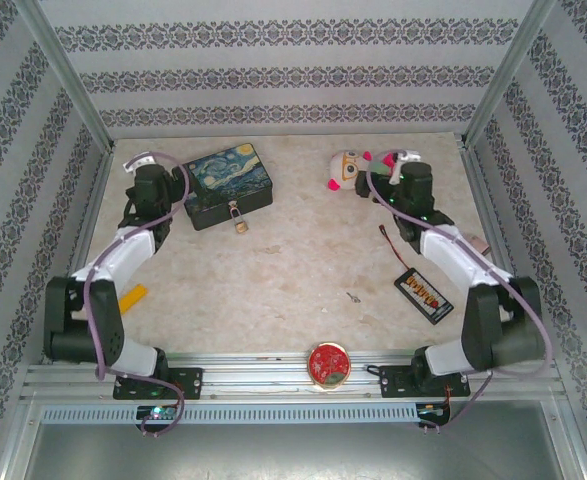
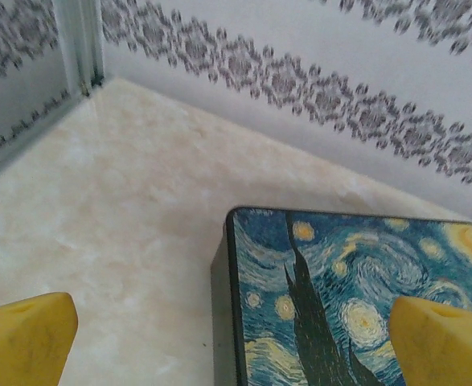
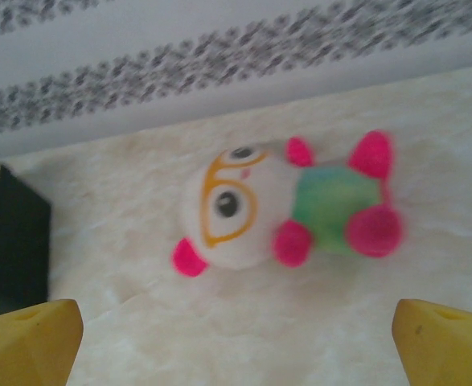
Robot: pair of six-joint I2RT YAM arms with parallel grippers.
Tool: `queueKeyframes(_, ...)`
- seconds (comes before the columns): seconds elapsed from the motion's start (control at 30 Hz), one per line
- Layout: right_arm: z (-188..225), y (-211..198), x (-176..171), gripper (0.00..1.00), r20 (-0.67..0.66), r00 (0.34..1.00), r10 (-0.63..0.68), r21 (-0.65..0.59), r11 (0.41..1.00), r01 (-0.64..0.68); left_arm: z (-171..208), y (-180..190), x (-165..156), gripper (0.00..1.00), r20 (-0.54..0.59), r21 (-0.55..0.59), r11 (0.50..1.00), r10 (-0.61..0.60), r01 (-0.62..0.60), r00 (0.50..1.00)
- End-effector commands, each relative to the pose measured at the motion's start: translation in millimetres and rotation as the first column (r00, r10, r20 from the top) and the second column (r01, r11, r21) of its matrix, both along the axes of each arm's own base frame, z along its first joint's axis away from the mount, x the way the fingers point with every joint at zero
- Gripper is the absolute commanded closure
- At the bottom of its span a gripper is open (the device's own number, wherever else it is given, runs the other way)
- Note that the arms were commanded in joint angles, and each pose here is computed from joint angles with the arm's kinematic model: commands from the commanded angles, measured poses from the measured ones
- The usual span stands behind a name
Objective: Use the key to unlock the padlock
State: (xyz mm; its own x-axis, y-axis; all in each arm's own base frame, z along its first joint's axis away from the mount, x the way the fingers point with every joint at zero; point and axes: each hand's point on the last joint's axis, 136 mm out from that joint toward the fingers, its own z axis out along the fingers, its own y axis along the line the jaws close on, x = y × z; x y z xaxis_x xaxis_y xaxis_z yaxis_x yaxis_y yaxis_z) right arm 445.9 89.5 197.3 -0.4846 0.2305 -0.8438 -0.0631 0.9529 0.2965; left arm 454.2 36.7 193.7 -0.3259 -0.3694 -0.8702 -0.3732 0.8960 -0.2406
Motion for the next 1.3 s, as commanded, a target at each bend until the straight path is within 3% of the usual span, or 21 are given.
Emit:
queueKeyframes(0.0,-18.0,49.7,5.3,0.02,-0.122,0.986,0.114,0.079,0.991,-0.105,-32.0,-7.8,5.3,0.01,-0.13,-0.082,0.997,-0.015,0.004,0.991)
queueKeyframes(0.2,-28.2,125.0,35.3,0.02,-0.181,0.945,0.273,0.175,0.954,-0.242,-59.8,-16.1,28.4,0.01,-0.205,-0.137,0.99,-0.042,0.013,0.978)
queueKeyframes(0.3,-37.0,159.9,52.1,0.07,-0.213,0.915,0.343,0.237,0.927,-0.292,-70.4,-21.3,37.2,0.01,-0.219,-0.163,0.986,-0.064,0.028,0.974)
queueKeyframes(0.43,-49.1,195.5,72.6,0.14,-0.235,0.883,0.405,0.306,0.894,-0.329,-87.1,-22.0,41.5,0.09,-0.252,-0.168,0.985,-0.066,0.024,0.965)
queueKeyframes(0.67,-69.4,239.4,94.1,0.25,-0.259,0.842,0.473,0.354,0.858,-0.373,-108.8,-22.6,41.9,0.15,-0.303,-0.162,0.986,-0.079,0.031,0.95)
queueKeyframes(1.0,-103.2,295.0,79.8,0.38,-0.329,0.756,0.566,0.376,0.813,-0.445,-122.5,-35.8,37.7,0.36,-0.314,-0.217,0.974,-0.138,0.071,0.939)
queueKeyframes(1.1,-109.7,299.3,68.7,0.42,-0.354,0.744,0.566,0.371,0.816,-0.444,-124.4,-44.1,31.5,0.46,-0.304,-0.258,0.962,-0.167,0.088,0.938)
queueKeyframes(1.27,-110.7,293.3,46.6,0.51,-0.38,0.738,0.558,0.37,0.823,-0.432,-123.1,-62.1,15.2,0.52,-0.268,-0.297,0.949,-0.19,0.106,0.944)
